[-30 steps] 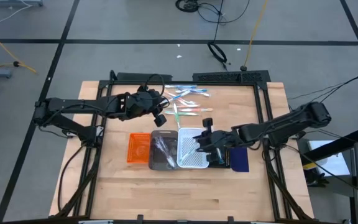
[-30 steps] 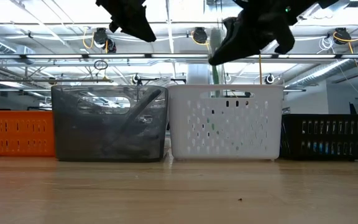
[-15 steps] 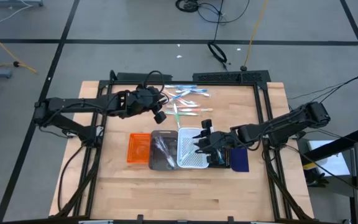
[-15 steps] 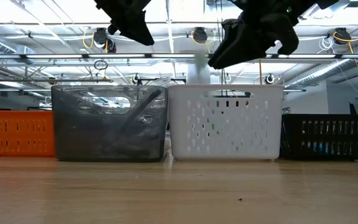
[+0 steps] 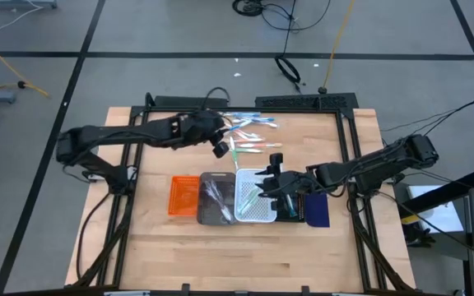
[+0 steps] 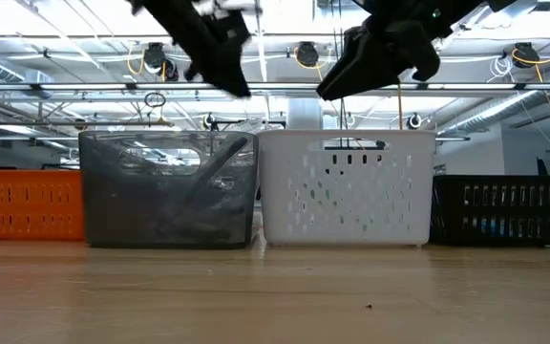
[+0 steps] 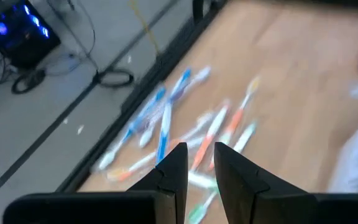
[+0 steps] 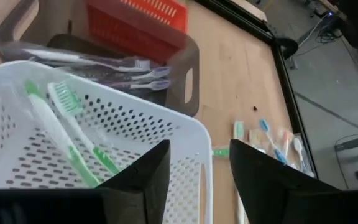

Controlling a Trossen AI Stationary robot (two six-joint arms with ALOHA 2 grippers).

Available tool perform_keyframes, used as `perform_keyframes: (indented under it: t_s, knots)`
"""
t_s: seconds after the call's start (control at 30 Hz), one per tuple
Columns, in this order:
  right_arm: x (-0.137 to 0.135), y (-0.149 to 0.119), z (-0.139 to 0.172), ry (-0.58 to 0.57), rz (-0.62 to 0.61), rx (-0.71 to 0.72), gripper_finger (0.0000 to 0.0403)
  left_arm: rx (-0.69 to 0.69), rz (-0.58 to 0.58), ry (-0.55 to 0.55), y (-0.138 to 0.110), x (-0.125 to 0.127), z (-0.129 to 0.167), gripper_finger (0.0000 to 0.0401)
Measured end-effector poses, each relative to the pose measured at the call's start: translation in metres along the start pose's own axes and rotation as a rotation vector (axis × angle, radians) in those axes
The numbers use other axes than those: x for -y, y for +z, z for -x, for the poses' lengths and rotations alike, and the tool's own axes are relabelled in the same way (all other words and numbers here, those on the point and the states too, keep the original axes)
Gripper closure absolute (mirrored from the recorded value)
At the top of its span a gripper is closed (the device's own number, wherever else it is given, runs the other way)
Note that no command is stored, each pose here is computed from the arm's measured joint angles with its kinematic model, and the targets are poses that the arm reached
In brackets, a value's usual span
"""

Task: Pick & Place Toothbrushes
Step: Put the blue toothbrush into the right black bin

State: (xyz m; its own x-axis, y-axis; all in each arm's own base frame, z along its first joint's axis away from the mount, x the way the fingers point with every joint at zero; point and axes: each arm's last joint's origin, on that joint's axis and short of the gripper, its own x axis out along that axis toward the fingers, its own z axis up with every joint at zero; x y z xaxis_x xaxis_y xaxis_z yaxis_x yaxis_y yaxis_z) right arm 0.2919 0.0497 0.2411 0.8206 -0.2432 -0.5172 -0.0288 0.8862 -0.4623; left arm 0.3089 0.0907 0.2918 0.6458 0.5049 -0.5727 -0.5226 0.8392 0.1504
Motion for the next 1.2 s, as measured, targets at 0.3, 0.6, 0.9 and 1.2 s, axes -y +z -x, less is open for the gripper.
perform_keyframes:
  t_s: [0.3,0.6,0.9,1.2]
  knots:
    - [0.022,0.006,0.023,-0.045,-0.106,0.063,0.0252,-0.125,0.049,-0.075,-0.021,-0.036,-0.065,0.0320]
    - [0.041,0.001,0.028,-0.088,-0.177,0.048,0.0256,-0.269,0.051,-0.092,-0.055,-0.054,-0.116,0.0320]
    - [0.045,-0.002,0.027,-0.097,-0.183,0.035,0.0257,-0.330,0.056,-0.105,-0.070,-0.057,-0.134,0.0299]
    - [0.045,-0.002,0.027,-0.099,-0.185,0.035,0.0257,-0.338,0.061,-0.082,-0.072,-0.060,-0.135,0.0248]
